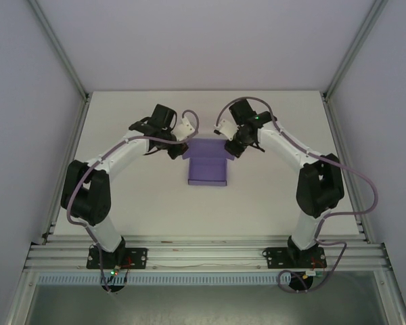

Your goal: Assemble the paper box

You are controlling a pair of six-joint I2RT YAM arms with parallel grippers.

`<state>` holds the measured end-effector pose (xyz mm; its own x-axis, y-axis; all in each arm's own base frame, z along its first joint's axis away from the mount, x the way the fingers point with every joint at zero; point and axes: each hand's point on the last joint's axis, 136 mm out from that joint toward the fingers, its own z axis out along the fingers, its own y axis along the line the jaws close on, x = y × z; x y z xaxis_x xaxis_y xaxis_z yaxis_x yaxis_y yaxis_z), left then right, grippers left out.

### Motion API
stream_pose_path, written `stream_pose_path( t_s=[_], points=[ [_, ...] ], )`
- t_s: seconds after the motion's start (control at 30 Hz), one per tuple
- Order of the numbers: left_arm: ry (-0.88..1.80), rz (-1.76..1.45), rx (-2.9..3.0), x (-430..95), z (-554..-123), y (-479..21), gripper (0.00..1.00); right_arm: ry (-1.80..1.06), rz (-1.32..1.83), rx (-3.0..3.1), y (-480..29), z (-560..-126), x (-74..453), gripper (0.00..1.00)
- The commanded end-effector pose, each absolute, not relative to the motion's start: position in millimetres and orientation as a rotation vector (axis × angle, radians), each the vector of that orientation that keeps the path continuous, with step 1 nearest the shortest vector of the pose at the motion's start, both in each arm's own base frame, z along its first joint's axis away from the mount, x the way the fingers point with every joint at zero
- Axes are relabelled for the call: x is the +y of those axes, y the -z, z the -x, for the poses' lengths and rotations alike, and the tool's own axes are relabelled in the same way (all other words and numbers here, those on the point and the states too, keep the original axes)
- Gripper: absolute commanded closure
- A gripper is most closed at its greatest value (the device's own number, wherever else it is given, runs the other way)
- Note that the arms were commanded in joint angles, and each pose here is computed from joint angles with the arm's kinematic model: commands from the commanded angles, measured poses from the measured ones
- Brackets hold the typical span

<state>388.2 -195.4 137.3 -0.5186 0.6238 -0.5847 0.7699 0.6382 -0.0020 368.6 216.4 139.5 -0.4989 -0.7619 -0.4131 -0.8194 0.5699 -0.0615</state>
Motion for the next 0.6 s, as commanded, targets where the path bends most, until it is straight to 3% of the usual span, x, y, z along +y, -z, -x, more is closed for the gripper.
stream_pose_path(
  t_s=[0.0, 0.33, 0.57],
  points=[
    [0.332, -1.008, 2.298, -197.1, -397.8, -151.1, 1.0, -0.173, 1.213, 2.414, -151.3, -371.6, 211.2, 0.92],
    [0.455, -0.544, 2.276, -204.1, -414.0, -190.5, 1.0, -0.336, 0.647, 2.425, -187.7, -388.4, 227.3, 0.96],
    [0.599, -0.392, 2.293, -213.4, -410.8, -179.8, 1.0, -0.42, 0.201, 2.432, -179.7, -404.3, 241.8, 1.0]
  ],
)
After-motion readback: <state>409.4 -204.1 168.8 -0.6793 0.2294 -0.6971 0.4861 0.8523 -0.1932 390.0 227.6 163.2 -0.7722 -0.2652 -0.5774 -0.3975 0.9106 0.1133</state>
